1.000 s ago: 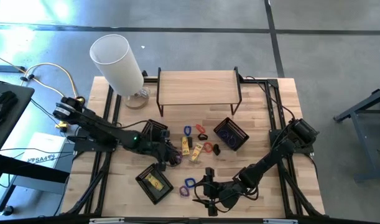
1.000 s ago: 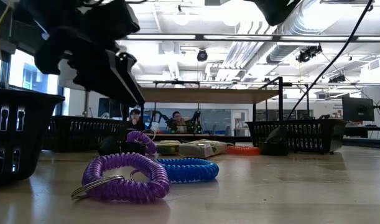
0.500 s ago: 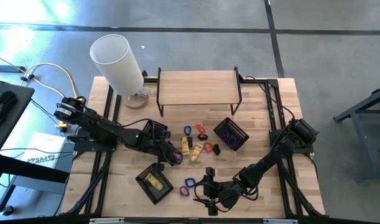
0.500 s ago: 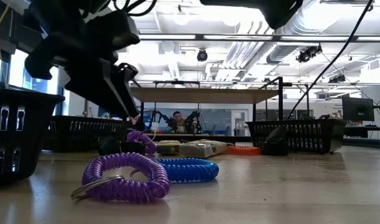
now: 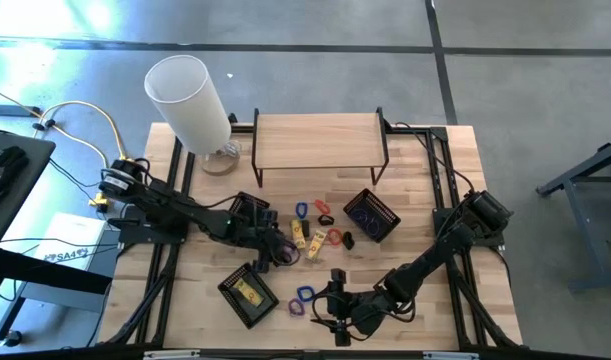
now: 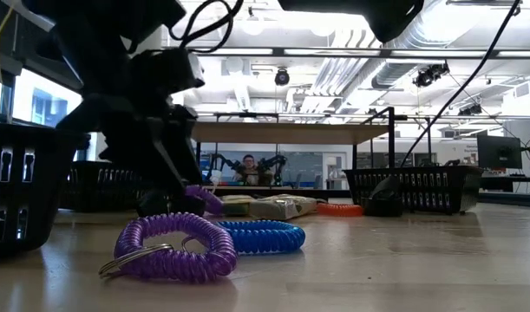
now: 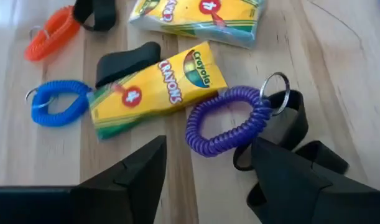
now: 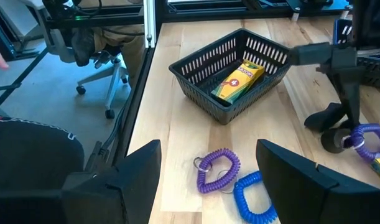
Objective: Pick & Place Office Desk Supplies
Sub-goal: Put the top purple spring keychain into the top right black bin
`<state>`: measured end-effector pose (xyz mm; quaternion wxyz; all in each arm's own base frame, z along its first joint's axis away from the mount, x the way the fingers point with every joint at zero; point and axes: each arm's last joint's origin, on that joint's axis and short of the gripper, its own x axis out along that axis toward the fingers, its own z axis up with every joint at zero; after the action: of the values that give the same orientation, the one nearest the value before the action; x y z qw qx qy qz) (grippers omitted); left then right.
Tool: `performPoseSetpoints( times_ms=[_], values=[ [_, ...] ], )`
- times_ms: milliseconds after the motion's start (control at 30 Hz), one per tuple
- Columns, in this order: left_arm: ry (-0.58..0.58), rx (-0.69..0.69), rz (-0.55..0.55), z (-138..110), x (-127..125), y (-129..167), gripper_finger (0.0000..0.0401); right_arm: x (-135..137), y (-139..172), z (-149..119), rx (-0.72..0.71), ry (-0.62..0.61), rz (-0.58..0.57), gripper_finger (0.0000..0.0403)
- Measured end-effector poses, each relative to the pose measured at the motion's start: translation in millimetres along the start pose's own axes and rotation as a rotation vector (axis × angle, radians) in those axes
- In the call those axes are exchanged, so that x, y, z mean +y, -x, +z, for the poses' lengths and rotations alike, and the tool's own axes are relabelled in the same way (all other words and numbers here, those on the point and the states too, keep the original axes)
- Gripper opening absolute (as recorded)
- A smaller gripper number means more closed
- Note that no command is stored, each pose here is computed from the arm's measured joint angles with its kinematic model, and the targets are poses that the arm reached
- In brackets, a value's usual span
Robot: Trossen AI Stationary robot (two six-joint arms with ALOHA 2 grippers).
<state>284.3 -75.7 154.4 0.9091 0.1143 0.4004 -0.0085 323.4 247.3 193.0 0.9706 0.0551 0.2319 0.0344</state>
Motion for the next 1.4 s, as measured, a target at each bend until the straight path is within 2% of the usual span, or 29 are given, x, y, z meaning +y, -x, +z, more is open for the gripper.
performPoseSetpoints(
  times_ms=[467, 700, 1067, 1200, 1400],
  values=[
    [-0.030, -0.016, -0.001, -1.0, -2.5, -12.4, 0.0233, -0.5, -0.1, -0.4, 0.005, 0.003, -0.003, 0.0252],
    [0.032, -0.034, 0.029, 1.0, 3.6, -13.3, 0.0232, -0.5, -0.1, -0.4, 0.005, 0.004, -0.003, 0.0252],
    [0.053, -0.035, 0.037, 1.0, 4.3, -13.9, 0.0230, -0.4, -0.1, -0.3, 0.003, 0.003, -0.003, 0.0252],
    [0.057, -0.037, 0.038, 1.2, 4.3, -13.9, 0.0216, -0.4, -0.1, -0.3, 0.003, 0.003, -0.003, 0.0252],
    [0.085, -0.043, 0.074, 1.7, 6.1, -14.1, 0.0175, -0.5, -0.2, -0.2, 0.003, 0.004, -0.004, 0.0252]
  ],
)
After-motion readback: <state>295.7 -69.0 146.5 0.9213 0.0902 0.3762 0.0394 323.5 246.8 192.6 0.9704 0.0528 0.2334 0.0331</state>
